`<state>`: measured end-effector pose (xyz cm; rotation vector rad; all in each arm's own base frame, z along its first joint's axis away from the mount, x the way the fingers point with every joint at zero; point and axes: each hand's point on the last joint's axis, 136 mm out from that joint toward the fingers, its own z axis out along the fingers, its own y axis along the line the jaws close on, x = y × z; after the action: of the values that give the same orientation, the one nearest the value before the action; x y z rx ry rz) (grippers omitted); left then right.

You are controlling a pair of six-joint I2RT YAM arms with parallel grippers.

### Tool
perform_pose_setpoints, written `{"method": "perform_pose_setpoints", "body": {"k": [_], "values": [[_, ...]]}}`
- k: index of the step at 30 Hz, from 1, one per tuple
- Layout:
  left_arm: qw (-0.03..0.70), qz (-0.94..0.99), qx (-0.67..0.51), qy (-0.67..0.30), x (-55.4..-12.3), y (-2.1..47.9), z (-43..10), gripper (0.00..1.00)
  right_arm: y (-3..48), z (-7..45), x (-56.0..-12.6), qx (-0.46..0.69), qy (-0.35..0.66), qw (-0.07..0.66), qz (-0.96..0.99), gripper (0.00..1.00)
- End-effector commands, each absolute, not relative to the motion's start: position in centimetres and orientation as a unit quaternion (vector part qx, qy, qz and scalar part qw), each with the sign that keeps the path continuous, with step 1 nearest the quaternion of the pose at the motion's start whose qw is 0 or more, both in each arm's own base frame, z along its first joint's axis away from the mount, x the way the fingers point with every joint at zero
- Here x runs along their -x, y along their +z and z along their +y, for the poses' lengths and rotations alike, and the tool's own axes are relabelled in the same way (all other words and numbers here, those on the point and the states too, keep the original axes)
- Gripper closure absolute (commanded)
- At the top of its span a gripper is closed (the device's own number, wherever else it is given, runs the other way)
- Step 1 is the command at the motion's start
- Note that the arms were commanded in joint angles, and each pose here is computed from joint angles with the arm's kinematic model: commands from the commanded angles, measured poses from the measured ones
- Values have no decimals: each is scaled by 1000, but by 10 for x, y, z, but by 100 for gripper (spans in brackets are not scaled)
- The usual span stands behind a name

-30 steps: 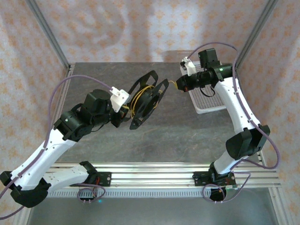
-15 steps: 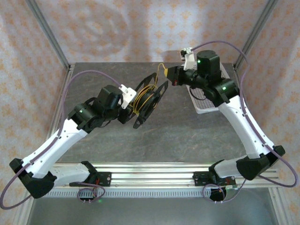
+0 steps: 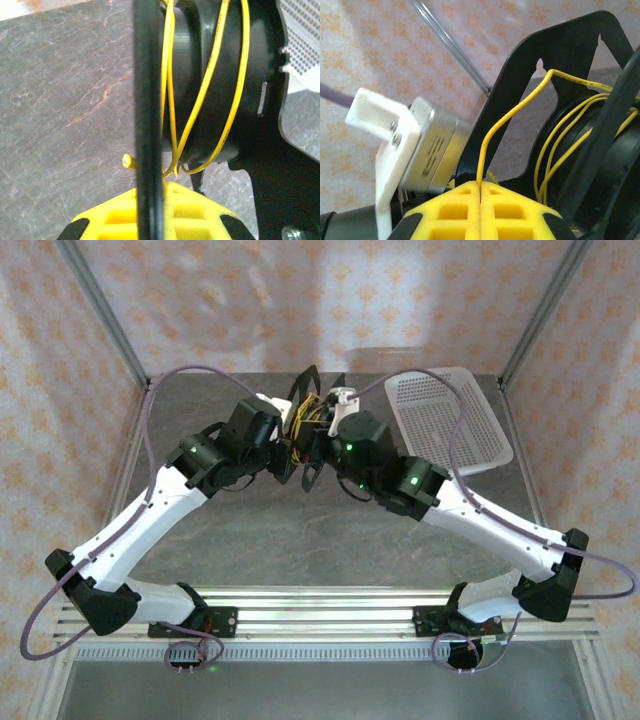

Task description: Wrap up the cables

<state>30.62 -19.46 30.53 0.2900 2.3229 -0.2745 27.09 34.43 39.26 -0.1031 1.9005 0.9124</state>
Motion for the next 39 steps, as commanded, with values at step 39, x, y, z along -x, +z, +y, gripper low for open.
{"method": "perform_pose_setpoints", "body": {"k": [39], "values": [[286,898,197,-271,-325,345,-154,100,242,368,-244,255,169,650,696,100]]}}
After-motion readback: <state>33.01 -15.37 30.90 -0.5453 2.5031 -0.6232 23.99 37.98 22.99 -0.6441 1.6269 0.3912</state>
